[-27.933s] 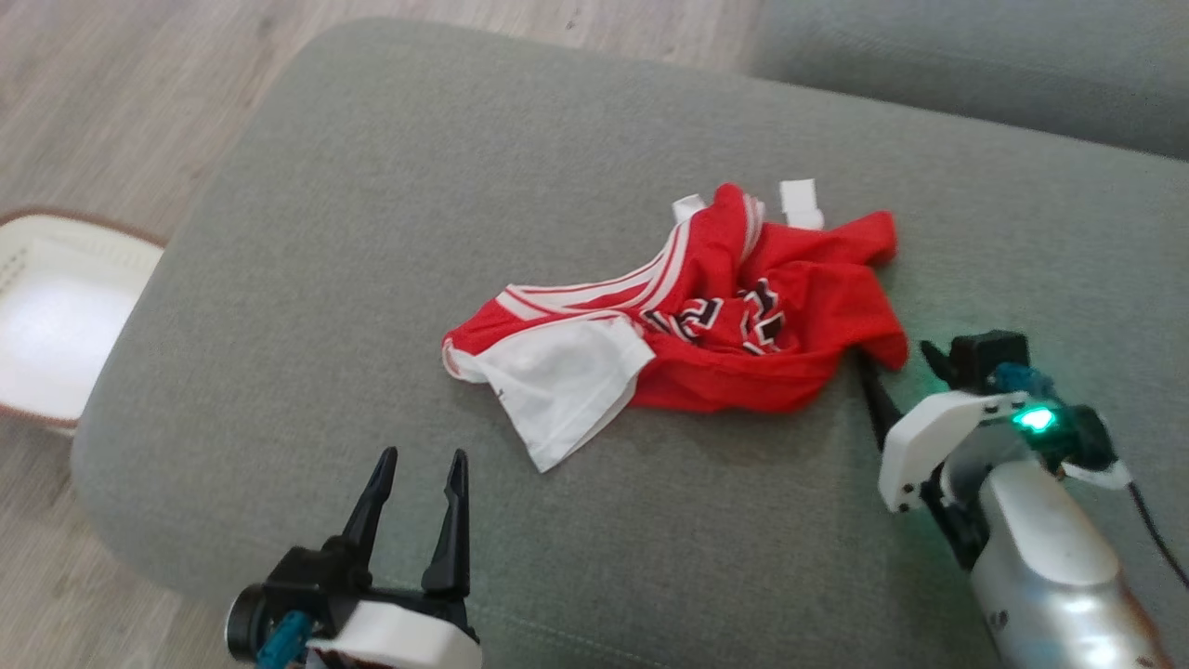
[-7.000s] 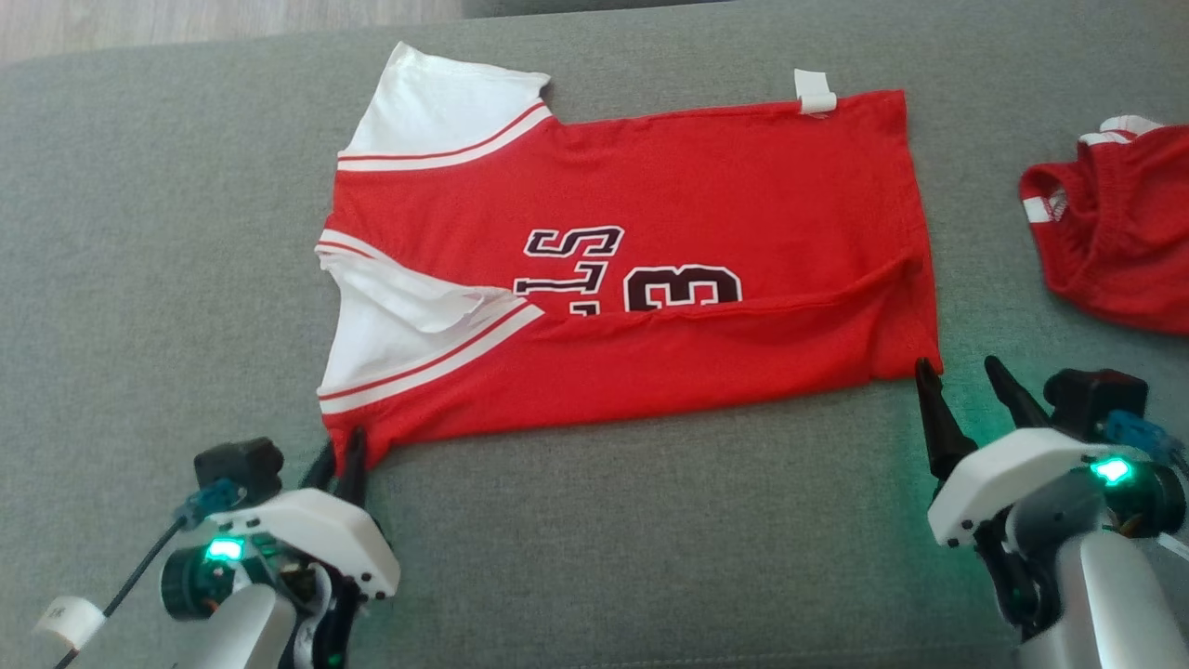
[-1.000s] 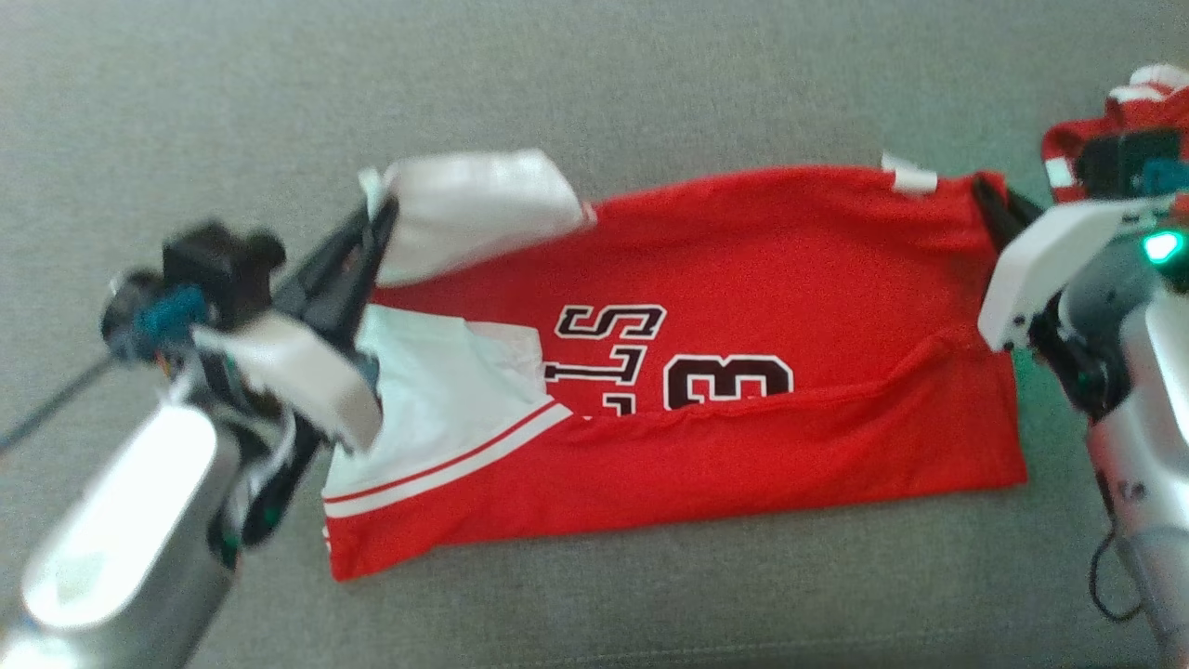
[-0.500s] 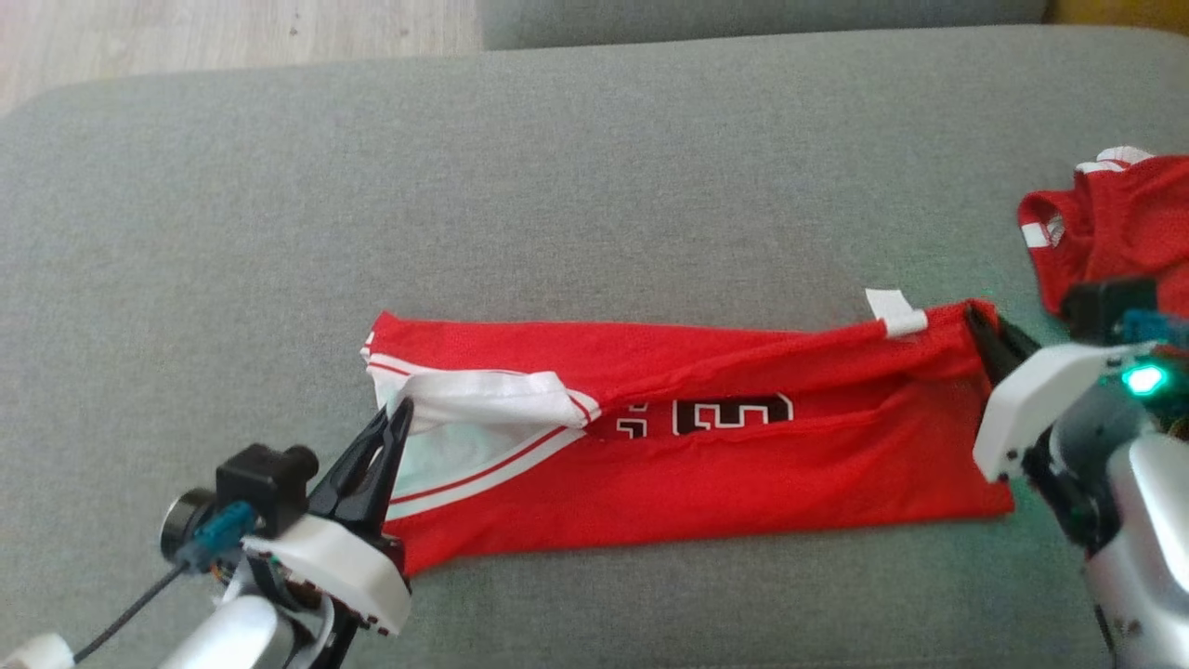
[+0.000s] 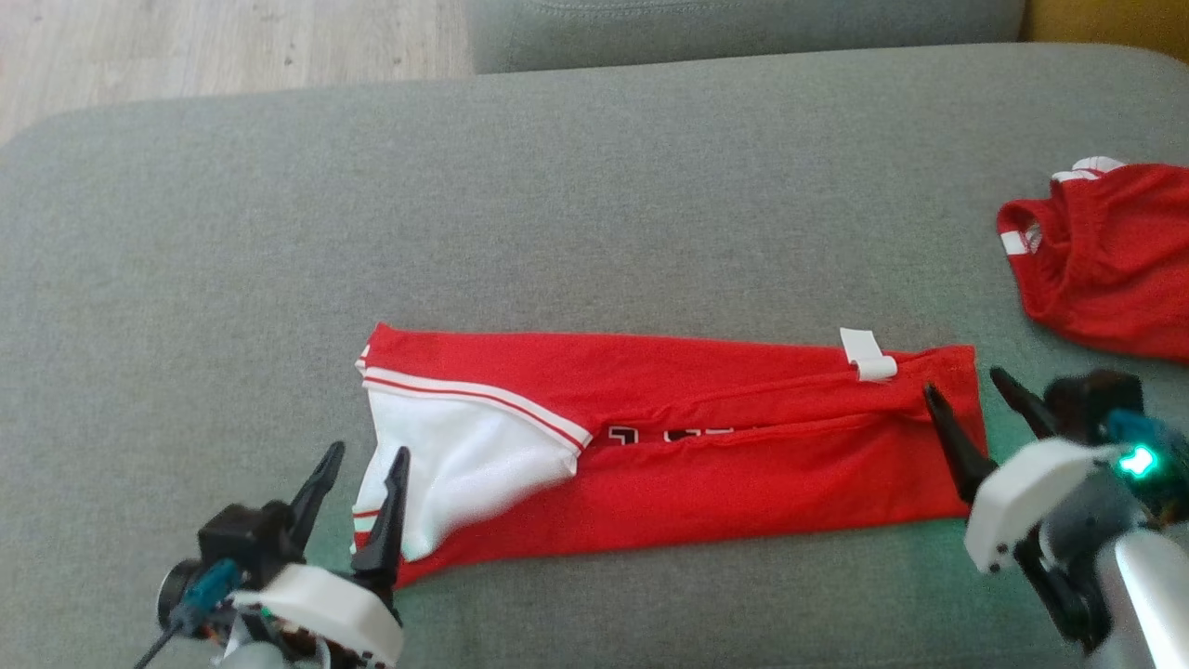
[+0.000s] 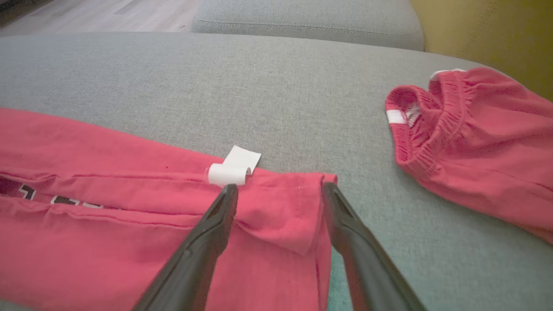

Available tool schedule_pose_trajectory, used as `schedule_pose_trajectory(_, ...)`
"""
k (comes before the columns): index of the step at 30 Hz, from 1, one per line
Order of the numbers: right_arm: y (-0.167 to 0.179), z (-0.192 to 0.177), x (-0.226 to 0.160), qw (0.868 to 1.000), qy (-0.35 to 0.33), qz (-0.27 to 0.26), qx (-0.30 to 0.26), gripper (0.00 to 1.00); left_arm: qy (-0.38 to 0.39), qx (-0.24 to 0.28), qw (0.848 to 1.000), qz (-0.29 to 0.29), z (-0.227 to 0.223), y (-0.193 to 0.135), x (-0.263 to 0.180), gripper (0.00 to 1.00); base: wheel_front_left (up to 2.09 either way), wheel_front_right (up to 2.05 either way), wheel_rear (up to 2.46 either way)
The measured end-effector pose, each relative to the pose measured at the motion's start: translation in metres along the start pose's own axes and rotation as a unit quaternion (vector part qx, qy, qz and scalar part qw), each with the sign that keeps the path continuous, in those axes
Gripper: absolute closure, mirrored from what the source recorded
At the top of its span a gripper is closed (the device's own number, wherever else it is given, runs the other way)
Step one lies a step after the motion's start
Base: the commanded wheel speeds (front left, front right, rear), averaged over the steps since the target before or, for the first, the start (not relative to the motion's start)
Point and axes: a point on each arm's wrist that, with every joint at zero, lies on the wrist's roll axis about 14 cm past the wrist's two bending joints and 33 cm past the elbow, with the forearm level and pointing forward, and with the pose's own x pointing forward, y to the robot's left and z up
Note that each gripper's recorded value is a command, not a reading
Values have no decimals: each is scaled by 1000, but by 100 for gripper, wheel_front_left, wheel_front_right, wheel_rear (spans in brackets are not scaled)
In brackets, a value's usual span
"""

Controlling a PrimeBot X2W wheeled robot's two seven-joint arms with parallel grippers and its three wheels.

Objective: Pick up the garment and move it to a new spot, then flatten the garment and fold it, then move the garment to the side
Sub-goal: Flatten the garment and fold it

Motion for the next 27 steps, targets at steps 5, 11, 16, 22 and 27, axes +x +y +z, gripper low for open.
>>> schedule_pose_trajectory(5, -5, -14, -20, 1000, 5, -17, 4, 0, -22, -12, 999, 30, 2, 8, -8, 0, 0, 0, 0)
schedule_pose_trajectory(11, -9, -18, -39, 999, -4, -40, 37, 0, -54, -17, 996, 69, 13, 18, -20, 0, 0, 0, 0)
schedule_pose_trajectory(16, -12, -4, -41, 997, -22, -56, 49, 0, -79, -20, 993, 91, 23, 22, -30, 0, 0, 0, 0)
schedule_pose_trajectory(22, -20, -11, -28, 994, -3, -76, 73, 0, -112, -21, 987, 114, 40, 27, -42, 0, 0, 0, 0)
schedule_pose_trajectory(27, -27, -10, -5, 993, 14, -83, 79, 0, -117, -27, 983, 140, 39, 34, -56, 0, 0, 0, 0)
